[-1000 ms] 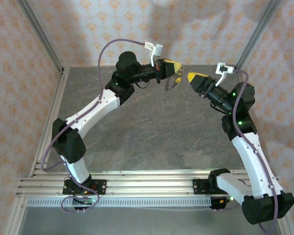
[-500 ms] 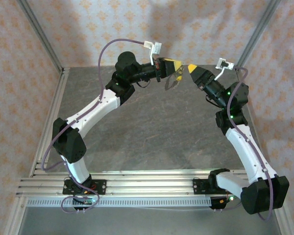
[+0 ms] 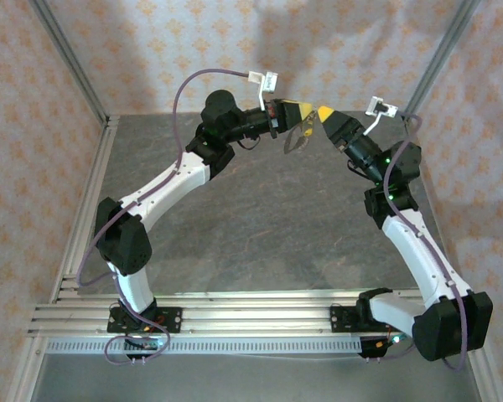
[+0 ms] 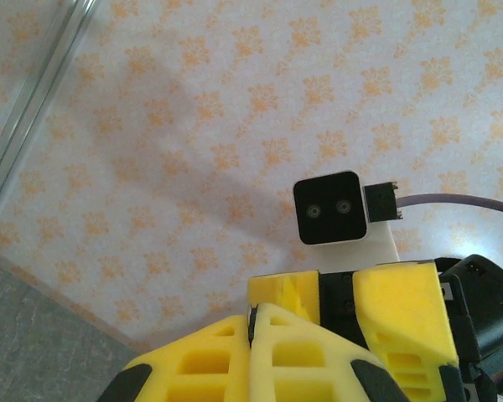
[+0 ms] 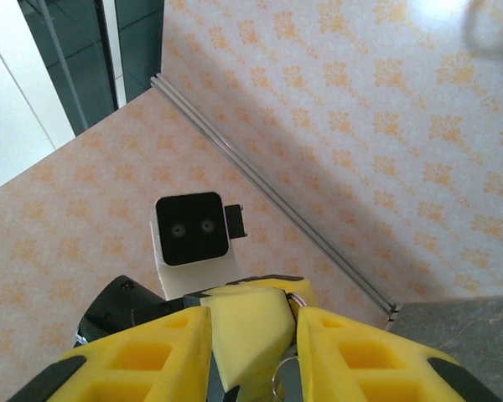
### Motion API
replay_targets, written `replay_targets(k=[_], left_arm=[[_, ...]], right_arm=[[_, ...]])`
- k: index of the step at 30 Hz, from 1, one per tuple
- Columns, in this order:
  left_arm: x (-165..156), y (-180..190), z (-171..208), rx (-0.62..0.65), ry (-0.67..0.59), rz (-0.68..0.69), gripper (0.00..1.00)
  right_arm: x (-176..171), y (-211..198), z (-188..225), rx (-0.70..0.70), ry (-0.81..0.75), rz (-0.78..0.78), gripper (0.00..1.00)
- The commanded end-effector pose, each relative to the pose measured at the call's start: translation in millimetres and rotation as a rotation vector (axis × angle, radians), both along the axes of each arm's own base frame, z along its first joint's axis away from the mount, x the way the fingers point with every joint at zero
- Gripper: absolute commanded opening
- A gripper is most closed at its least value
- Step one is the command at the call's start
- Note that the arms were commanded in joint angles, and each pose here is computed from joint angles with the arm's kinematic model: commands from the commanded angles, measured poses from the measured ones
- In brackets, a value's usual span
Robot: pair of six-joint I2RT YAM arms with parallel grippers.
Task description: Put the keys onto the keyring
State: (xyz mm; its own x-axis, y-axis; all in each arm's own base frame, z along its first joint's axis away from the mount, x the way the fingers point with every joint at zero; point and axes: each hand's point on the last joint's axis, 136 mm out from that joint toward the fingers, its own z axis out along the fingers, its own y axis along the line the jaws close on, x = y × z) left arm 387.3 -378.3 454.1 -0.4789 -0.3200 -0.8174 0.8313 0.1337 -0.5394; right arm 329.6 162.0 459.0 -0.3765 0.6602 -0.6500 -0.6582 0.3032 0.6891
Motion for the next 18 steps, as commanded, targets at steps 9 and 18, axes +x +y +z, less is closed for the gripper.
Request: replay_targets(k=[9,18], left_arm=[[-6.2,3.4,25.3,-0.068,-0.066,0.004,0.00],[-6.8,3.1,26.0,-0.075,-0.064,0.000,0.00]], right_arm=[[-0.4,4.1,2.7,0.002,-0.036,0.006,0.34],[2.3,14.0,5.5,-0.003,-0.044,0.025,0.32]])
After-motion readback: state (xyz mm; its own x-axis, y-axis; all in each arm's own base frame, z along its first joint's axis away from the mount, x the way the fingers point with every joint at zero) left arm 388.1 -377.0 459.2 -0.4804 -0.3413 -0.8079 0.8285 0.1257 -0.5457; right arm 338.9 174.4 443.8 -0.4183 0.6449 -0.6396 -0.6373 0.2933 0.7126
